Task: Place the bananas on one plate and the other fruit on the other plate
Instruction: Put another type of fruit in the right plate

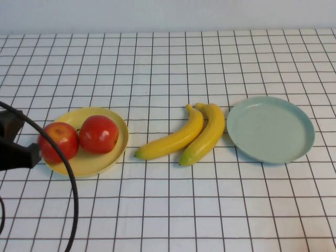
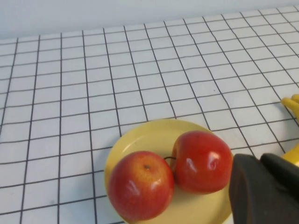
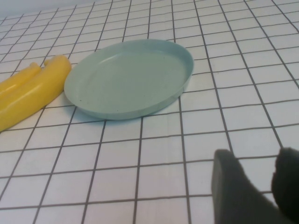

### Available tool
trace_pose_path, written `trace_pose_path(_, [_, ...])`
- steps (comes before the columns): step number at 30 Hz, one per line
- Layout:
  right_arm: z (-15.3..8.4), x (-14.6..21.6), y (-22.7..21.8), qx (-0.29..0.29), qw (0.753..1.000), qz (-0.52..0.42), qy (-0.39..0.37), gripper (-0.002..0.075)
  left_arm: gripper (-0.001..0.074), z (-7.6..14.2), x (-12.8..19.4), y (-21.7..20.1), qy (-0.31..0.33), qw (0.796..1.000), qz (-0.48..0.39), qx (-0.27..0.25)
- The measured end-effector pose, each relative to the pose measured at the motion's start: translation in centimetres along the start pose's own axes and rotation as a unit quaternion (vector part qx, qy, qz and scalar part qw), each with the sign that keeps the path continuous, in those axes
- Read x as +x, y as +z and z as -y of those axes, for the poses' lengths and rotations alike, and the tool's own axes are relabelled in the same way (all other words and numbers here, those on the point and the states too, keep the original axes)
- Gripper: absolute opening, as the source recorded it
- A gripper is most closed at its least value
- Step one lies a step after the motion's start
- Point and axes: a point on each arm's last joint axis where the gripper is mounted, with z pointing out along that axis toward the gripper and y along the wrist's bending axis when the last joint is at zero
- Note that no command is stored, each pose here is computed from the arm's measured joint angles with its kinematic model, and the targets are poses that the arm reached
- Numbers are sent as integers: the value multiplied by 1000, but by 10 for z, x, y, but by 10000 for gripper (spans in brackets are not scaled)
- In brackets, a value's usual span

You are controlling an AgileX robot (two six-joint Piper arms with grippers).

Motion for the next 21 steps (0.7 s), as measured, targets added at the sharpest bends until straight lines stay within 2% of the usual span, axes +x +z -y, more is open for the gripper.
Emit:
trace_pose_path(5, [0,0,0,0,1000,0,0,167,2,-3,-1,-8,9,1000,12,-8])
trace_pose_path(12, [0,0,0,0,1000,0,0,92,2,-9,2,-22,15,999,16,-25])
trace_pose_path(16, [0,0,0,0,1000,0,0,36,2,-12,18,-25,36,998,24,-34])
trace_pose_path(21, [0,0,0,0,1000,0,0,-6,2,-20,54,-27,-12,998,47,-46])
